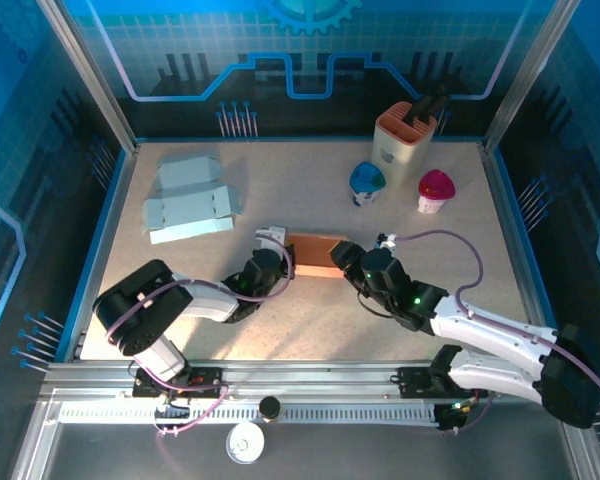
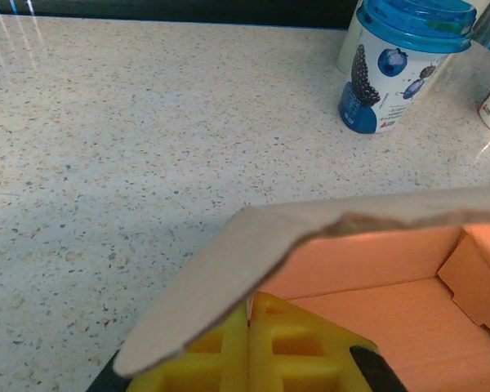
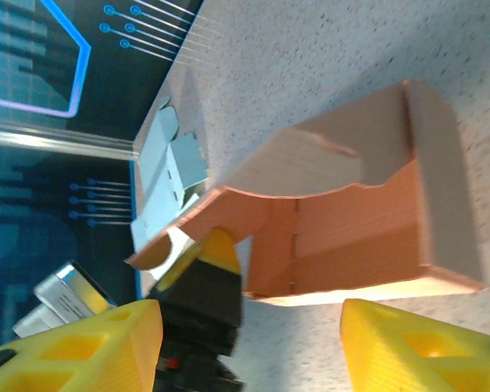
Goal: Fold the paper box
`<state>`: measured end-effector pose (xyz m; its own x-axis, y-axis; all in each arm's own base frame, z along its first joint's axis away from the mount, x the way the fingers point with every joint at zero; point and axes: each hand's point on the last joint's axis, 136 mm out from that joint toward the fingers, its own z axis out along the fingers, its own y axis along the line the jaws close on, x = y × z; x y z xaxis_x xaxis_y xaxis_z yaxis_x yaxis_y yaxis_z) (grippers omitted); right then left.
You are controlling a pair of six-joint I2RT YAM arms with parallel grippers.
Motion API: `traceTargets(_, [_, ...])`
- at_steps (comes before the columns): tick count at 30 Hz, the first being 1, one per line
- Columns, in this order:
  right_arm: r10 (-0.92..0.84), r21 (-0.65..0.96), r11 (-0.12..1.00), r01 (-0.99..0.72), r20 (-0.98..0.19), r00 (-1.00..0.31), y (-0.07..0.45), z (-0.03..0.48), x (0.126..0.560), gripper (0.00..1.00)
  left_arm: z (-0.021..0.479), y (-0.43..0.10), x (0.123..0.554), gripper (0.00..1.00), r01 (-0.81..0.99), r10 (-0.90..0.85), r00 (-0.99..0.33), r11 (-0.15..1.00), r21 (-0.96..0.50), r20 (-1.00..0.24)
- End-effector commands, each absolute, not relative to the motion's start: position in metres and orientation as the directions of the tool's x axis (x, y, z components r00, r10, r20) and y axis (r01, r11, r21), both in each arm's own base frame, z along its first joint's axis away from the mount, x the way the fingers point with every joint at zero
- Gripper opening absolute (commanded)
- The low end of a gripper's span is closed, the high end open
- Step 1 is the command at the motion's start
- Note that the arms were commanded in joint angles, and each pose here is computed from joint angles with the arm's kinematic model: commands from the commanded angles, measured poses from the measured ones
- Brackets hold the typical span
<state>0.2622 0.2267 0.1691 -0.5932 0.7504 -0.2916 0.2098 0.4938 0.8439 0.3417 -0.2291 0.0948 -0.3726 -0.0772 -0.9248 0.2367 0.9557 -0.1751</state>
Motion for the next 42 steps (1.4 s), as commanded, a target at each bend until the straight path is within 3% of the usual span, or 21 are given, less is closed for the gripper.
traceTargets(1, [0.849,0.894,0.347,0.283,-0.171,-0.5,0.234,0.19,0.275,0.6,0.097,-0.226,0.344,0.0,0.172,-0.087,-0.354,0.973,-0.156,-0.931])
traceTargets(8, [0.872,0.891,0.293,0.347,-0.1,-0.478,0.246,0.182,0.293,0.58,0.092,-0.231,0.339,0.0,0.162,-0.081,-0.345,0.976,-0.144,-0.935])
traceTargets(17, [0.878,0.893,0.259,0.369,-0.058,-0.475,0.248,0.171,0.31,0.44,0.085,-0.234,0.336,0.0,0.165,-0.088,-0.352,0.974,-0.155,-0.932])
traceTargets(29, [0.881,0.892,0.197,0.406,0.021,-0.473,0.25,0.146,0.317,0.15,0.089,-0.236,0.328,0.01,0.184,-0.081,-0.344,0.971,-0.152,-0.935])
traceTargets(34, [0.879,0.889,0.185,0.418,0.04,-0.474,0.25,0.14,0.315,0.02,0.087,-0.231,0.319,0.31,0.174,-0.096,-0.373,0.97,-0.171,-0.923])
traceTargets(42, [0.878,0.883,0.168,0.438,0.068,-0.474,0.252,0.129,0.313,0.0,0.087,-0.221,0.289,0.5,0.17,-0.173,-0.446,0.947,-0.273,-0.878])
